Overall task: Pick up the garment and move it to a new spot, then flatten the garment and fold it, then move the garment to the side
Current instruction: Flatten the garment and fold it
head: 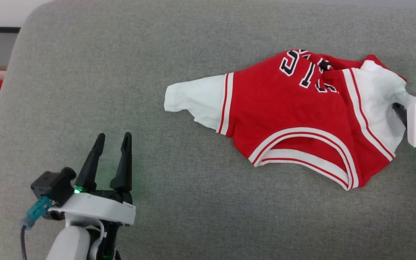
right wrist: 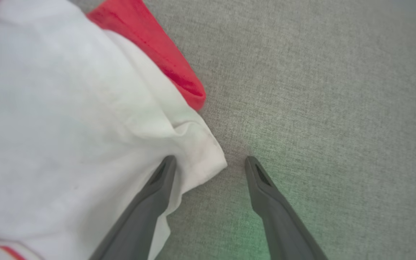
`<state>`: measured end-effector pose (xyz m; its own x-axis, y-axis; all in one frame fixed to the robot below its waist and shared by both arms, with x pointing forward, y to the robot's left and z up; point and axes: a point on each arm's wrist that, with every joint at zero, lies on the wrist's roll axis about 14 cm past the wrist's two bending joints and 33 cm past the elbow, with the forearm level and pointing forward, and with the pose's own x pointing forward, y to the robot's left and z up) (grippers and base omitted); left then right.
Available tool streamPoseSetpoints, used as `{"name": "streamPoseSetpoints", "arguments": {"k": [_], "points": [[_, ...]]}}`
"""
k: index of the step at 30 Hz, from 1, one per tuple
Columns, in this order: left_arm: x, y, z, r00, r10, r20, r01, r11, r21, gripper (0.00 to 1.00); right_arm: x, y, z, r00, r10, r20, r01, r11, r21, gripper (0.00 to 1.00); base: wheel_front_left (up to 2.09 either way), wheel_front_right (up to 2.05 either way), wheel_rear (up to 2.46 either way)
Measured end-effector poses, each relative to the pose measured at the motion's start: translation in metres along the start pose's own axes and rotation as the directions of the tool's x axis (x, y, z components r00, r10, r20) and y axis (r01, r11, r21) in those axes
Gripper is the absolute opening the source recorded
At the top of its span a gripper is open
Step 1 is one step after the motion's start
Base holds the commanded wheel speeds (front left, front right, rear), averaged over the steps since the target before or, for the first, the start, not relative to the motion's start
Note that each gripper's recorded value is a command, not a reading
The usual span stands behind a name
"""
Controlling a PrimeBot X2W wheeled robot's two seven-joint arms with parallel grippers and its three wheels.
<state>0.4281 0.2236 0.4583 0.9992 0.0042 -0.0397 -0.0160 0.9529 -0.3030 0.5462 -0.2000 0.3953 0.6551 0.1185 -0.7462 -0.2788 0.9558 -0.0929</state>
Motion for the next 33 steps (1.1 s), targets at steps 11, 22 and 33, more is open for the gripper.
{"name": "streamPoseSetpoints", "arguments": {"k": [11,22,33], "points": [[0.003,0.000,-0.001,1.000,0.003,0.003,-0.003,1.000,-0.009,1.00,-0.002,0.006,0.004,0.999,0.036,0.015,-0.037,0.999,0.026,0.00,0.00,0.00,0.00],[0.007,-0.011,0.006,0.999,-0.037,0.026,0.037,0.999,-0.007,1.00,-0.040,-0.056,-0.015,0.987,-0.099,0.127,0.080,0.985,0.151,0.00,0.00,0.00,0.00],[0.009,-0.021,0.003,0.997,-0.079,0.003,0.079,0.997,0.006,1.00,-0.061,-0.085,-0.055,0.972,-0.210,0.108,0.174,0.946,0.274,0.21,0.00,0.00,0.00]]}}
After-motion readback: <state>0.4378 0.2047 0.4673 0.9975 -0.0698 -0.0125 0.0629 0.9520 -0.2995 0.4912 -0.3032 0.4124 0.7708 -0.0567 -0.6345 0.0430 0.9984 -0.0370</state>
